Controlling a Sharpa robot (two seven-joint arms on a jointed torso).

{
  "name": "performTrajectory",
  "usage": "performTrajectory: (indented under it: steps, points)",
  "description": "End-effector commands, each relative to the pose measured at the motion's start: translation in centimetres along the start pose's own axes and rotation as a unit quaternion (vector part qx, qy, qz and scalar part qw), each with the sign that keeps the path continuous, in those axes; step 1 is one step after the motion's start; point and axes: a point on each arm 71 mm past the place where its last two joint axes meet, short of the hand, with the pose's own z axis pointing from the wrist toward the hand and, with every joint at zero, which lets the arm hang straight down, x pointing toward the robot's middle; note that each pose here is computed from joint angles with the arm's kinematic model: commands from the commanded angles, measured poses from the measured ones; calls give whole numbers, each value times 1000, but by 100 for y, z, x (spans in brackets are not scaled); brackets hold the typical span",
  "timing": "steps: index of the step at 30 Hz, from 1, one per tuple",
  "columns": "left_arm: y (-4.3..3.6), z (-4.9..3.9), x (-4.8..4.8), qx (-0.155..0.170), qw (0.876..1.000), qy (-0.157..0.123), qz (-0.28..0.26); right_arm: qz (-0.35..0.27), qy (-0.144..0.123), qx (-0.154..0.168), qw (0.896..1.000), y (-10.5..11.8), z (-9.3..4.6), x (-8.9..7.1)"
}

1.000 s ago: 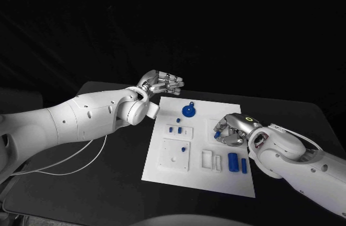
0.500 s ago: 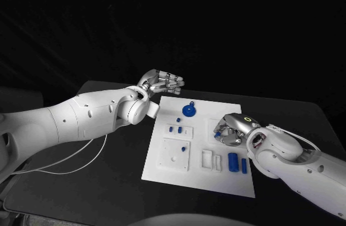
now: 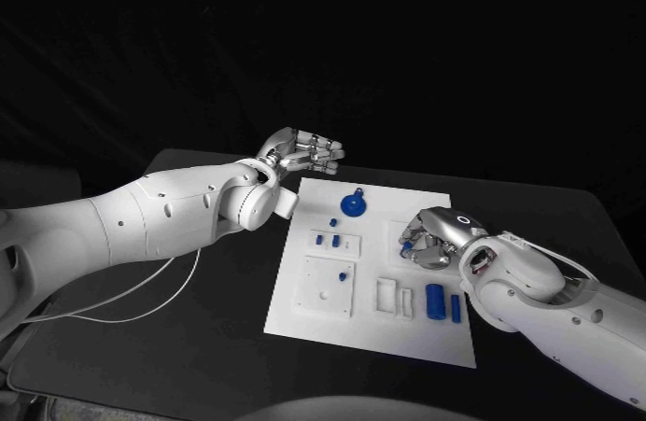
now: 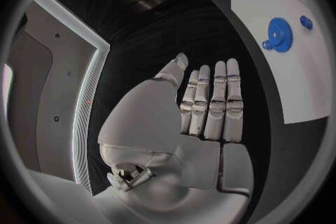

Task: Assemble the parts on the task board

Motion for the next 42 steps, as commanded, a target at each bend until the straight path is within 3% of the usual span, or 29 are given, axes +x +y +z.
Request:
performTrajectory:
  steps: [1, 8, 15, 29, 42]
  points:
    - [-14, 8, 7, 7, 1000, 6, -1, 19, -17, -9, 1000, 52, -25, -64]
    - [-3, 21, -30, 7, 1000, 1, 2, 52, -34, -40, 997, 246, -68, -282]
    - [2, 35, -38, 7, 1000, -1, 3, 61, -35, -77, 995, 500, -57, -339]
    - [-1, 79, 44, 7, 1000, 7, -2, 48, 3, -166, 985, 1181, -20, 89]
    - [0, 83, 53, 6, 1000, 8, -2, 12, 48, -182, 982, 1278, -50, 428]
